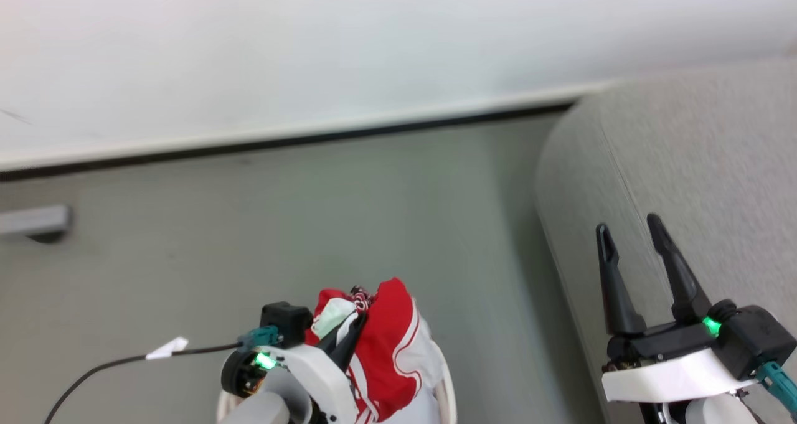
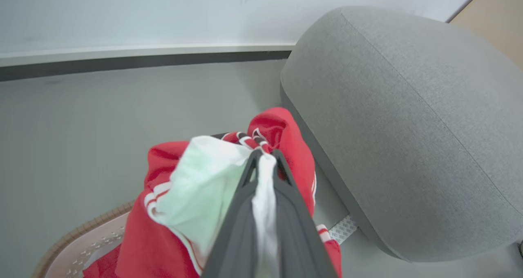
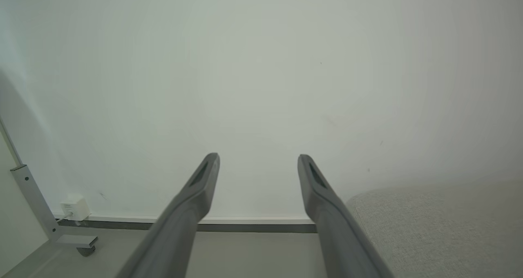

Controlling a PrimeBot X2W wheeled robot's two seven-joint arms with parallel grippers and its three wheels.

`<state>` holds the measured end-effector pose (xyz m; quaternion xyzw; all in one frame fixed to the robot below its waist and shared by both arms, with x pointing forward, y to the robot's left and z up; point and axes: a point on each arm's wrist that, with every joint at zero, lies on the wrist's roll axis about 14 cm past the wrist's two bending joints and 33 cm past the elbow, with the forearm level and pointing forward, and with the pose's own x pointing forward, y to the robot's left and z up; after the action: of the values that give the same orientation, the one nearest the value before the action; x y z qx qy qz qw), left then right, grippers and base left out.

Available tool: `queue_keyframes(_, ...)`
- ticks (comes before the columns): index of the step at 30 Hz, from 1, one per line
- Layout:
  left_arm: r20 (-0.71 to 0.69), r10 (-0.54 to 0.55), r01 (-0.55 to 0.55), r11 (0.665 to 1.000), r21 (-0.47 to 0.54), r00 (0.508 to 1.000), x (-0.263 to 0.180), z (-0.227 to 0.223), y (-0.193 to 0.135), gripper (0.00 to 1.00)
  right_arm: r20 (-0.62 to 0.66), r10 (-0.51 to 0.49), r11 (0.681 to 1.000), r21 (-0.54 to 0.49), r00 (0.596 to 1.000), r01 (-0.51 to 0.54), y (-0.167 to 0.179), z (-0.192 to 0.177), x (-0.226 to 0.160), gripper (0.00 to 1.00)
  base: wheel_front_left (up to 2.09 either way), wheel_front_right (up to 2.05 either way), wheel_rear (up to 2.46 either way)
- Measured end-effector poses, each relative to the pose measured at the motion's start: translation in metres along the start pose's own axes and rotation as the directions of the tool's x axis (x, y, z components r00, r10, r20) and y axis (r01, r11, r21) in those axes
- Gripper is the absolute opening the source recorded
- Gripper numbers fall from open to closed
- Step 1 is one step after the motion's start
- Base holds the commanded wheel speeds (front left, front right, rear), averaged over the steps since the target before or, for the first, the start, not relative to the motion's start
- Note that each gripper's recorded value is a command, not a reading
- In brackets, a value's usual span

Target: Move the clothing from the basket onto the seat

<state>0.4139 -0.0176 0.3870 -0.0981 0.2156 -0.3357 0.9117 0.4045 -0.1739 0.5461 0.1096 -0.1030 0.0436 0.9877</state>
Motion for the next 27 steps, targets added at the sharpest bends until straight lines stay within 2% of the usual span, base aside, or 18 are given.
queue_keyframes(5, 0.184, 0.03, -0.037, 0.999, 0.037, 0.982, -0.029, 0.056, -0.002, 0.0, 0.034, 0.056, 0.998, 0.012, 0.998, -0.056, 0.02, 0.014, -0.006, 1.0, 0.0, 0.0, 0.0)
queue_keyframes(14, 0.452, 0.012, -0.075, 0.99, 0.121, 0.892, -0.077, 0.148, -0.017, 0.0, 0.047, 0.144, 0.989, 0.036, 0.988, -0.146, 0.052, 0.019, -0.014, 1.0, 0.0, 0.0, 0.0)
queue_keyframes(20, 0.57, -0.009, -0.101, 0.982, 0.162, 0.821, -0.103, 0.199, -0.03, 0.0, 0.048, 0.172, 0.984, 0.044, 0.984, -0.174, 0.062, 0.02, -0.017, 1.0, 0.0, 0.0, 0.0)
queue_keyframes(27, 0.622, -0.027, -0.13, 0.97, 0.206, 0.783, -0.123, 0.23, -0.04, 0.0, 0.04, 0.185, 0.981, 0.058, 0.982, -0.187, 0.068, 0.016, -0.019, 1.0, 0.0, 0.0, 0.0)
